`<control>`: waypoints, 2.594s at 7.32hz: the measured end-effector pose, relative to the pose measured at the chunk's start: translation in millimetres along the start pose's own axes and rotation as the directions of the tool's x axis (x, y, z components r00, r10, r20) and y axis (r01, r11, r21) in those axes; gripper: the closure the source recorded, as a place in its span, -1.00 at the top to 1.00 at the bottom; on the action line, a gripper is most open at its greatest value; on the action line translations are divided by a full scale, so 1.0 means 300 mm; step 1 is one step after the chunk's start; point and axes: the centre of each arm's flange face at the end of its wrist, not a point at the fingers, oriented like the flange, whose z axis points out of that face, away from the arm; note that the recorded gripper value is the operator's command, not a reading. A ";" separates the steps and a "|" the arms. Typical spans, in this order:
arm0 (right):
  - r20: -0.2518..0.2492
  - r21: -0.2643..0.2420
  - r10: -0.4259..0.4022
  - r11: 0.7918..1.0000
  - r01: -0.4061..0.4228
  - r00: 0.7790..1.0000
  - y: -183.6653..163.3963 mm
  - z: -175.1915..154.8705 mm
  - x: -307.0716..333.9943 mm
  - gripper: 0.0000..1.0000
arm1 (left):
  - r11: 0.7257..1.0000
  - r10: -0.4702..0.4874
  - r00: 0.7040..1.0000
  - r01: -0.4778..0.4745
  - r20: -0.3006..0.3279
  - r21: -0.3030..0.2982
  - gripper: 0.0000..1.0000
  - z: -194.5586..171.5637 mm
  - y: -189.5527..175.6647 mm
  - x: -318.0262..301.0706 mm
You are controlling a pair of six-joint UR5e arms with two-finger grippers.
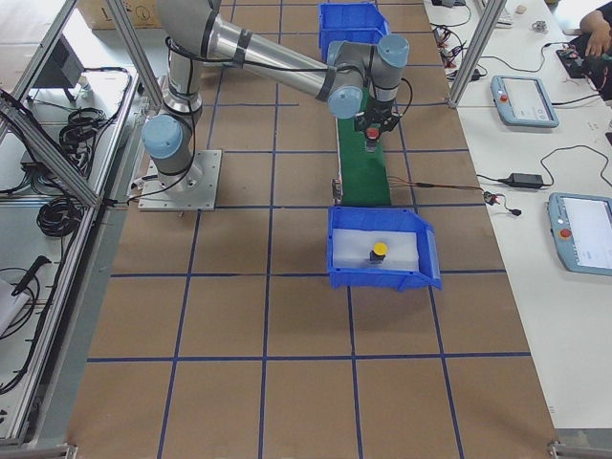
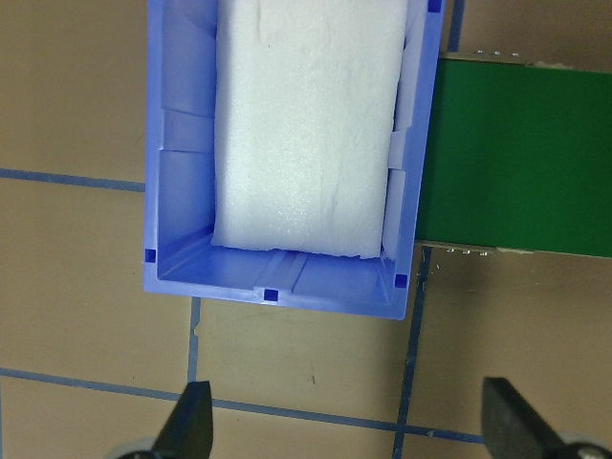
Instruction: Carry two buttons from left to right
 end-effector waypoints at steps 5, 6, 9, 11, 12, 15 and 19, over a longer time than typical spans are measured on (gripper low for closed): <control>-0.041 -0.037 0.067 0.997 -0.068 0.997 0.709 -0.237 -0.011 -0.78 | 1.000 0.001 1.000 -0.001 -0.001 -0.005 1.00 0.008 -0.004 0.002; -0.050 -0.037 0.048 0.998 -0.050 0.998 0.813 -0.232 -0.035 -0.78 | 1.000 0.002 1.000 -0.002 -0.001 -0.006 1.00 0.009 -0.004 0.004; -0.054 -0.013 0.014 1.000 -0.014 0.998 0.974 -0.062 -0.045 -0.78 | 1.000 0.003 1.000 -0.003 -0.001 -0.008 1.00 0.013 -0.005 0.005; -0.025 0.020 0.003 1.000 -0.002 1.000 1.004 0.063 -0.024 -0.77 | 1.000 0.003 1.000 -0.003 -0.001 -0.009 1.00 0.015 -0.007 0.005; -0.011 0.039 0.003 0.999 -0.002 1.000 1.011 0.115 -0.014 -0.76 | 1.000 0.003 1.000 -0.003 -0.001 -0.010 1.00 0.016 -0.007 0.005; 0.020 0.060 0.005 0.998 -0.006 1.000 1.021 0.204 -0.008 -0.66 | 1.000 0.003 1.000 -0.003 -0.001 -0.010 1.00 0.017 -0.007 0.005; 0.034 0.068 0.021 0.997 -0.023 0.999 1.045 0.225 -0.017 0.05 | 1.000 0.003 1.000 -0.003 -0.001 -0.009 1.00 0.014 -0.006 0.005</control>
